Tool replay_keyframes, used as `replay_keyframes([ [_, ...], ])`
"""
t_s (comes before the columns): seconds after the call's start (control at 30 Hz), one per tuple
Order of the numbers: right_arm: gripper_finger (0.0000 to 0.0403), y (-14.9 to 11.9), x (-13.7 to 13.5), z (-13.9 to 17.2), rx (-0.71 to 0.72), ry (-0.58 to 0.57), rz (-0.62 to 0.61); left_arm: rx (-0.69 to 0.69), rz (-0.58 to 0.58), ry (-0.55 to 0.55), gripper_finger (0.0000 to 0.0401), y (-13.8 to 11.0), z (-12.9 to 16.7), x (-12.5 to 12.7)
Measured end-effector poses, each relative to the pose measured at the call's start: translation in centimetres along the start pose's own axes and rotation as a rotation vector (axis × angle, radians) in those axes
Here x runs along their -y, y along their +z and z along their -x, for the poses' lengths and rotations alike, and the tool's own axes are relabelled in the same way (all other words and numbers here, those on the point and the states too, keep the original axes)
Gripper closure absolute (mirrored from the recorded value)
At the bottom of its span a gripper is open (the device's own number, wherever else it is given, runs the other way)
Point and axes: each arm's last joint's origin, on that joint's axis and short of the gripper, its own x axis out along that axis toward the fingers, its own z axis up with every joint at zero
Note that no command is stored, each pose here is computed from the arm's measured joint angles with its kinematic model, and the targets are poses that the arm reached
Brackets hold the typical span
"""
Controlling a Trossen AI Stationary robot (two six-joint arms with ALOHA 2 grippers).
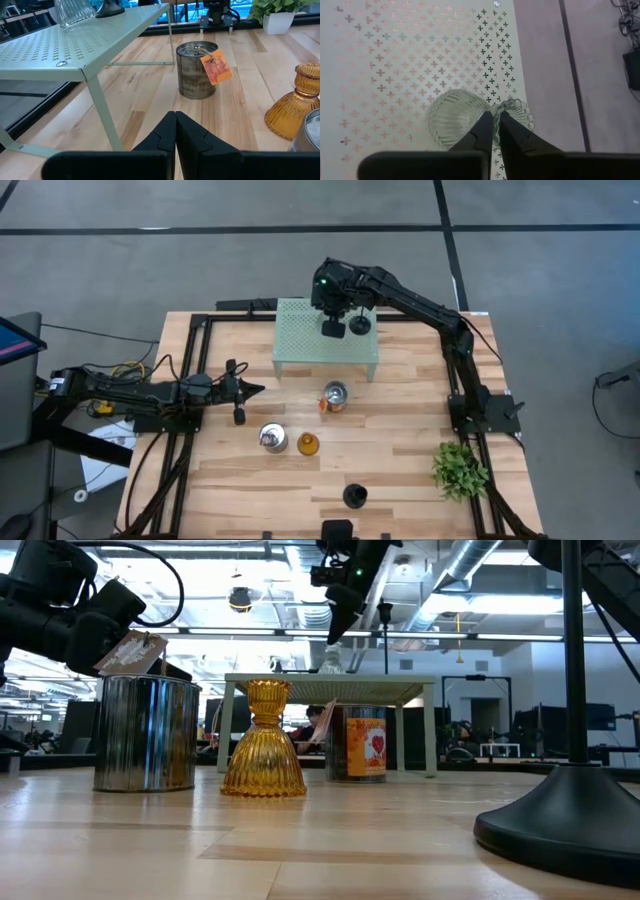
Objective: Pick & Place candle stick holders
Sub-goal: Put the green candle holder on the shelf
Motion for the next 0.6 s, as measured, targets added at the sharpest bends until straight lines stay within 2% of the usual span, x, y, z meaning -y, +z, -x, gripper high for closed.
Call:
replay_keyframes([
  [0.3,0.0392,-0.11,0.1,-0.03,-0.005,0.003,-0.005,0.0,0.0,-0.001,0.0393,0.0,0.0,0.01],
  [0.6,0.0354,-0.06,0.0,-0.03,0.011,0.038,-0.007,0.0,0.0,0.0,0.0393,0.0,0.0,0.0],
])
